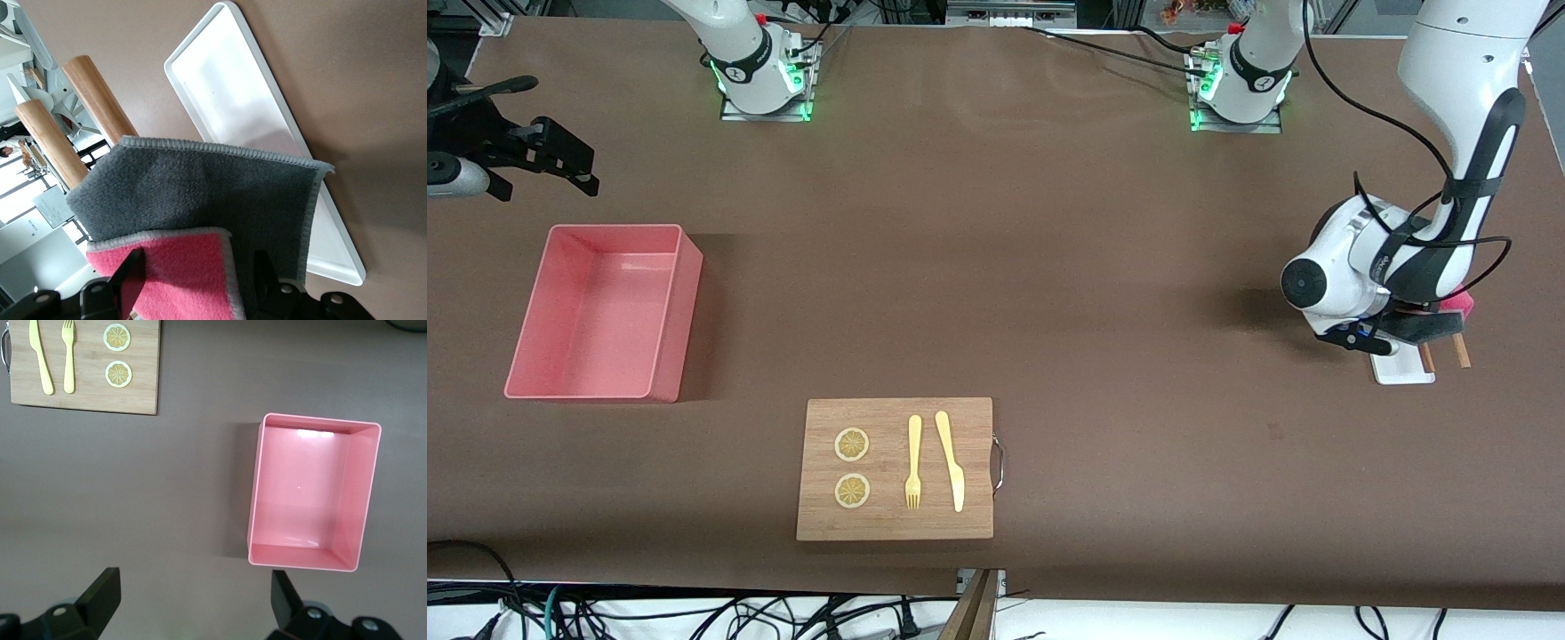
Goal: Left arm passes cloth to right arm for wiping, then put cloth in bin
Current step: 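Lower the left gripper onto the pink-grey cloth and grasp it, then lift the cloth with the left gripper while the right gripper reaches it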
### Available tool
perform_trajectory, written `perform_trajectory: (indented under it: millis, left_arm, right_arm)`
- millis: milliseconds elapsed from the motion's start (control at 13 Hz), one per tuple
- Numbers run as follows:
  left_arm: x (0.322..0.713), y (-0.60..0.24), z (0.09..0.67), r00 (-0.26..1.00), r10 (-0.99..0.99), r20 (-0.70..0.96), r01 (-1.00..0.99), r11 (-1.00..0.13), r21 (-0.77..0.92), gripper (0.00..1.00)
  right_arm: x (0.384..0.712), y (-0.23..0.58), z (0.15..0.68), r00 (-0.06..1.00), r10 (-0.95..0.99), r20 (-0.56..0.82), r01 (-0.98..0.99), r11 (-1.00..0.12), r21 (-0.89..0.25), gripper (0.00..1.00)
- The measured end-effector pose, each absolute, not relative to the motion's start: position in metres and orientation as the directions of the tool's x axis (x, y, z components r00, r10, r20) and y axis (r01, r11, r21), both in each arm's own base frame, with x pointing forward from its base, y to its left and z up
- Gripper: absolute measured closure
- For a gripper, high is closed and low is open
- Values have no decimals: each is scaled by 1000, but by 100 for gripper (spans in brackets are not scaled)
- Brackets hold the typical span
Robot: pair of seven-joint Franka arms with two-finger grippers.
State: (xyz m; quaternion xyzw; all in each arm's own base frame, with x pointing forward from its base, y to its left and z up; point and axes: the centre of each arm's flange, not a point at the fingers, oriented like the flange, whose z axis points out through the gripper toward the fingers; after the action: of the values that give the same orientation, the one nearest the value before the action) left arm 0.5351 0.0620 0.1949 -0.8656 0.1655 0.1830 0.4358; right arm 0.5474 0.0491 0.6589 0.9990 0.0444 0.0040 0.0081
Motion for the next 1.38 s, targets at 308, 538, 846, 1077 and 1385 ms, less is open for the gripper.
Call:
perform_trajectory:
  millis: [308, 538, 846, 1077, 1385]
  left_arm:
    - [538, 65, 199, 884, -122, -451, -435, -567, -700, 67]
    - [542, 64, 203, 891, -119, -437, -421, -572, -704, 85]
    - [563, 60, 228, 903, -98, -419, -367, -682, -632, 96]
    - [571, 63, 239, 906, -94, -412, -347, -722, -599, 97]
    - [586, -3, 305, 928, -38, -370, -228, -843, -487, 97]
  right_arm:
    - [549, 50, 656, 996, 90, 1, 90, -996, 17, 0]
    - [553, 49, 651, 996, 94, -7, 95, -995, 19, 0]
    - [559, 47, 641, 996, 90, -19, 90, -996, 19, 0]
    - [561, 45, 644, 996, 85, -10, 86, -996, 20, 0]
    - [546, 43, 676, 997, 83, -2, 83, -996, 19, 0]
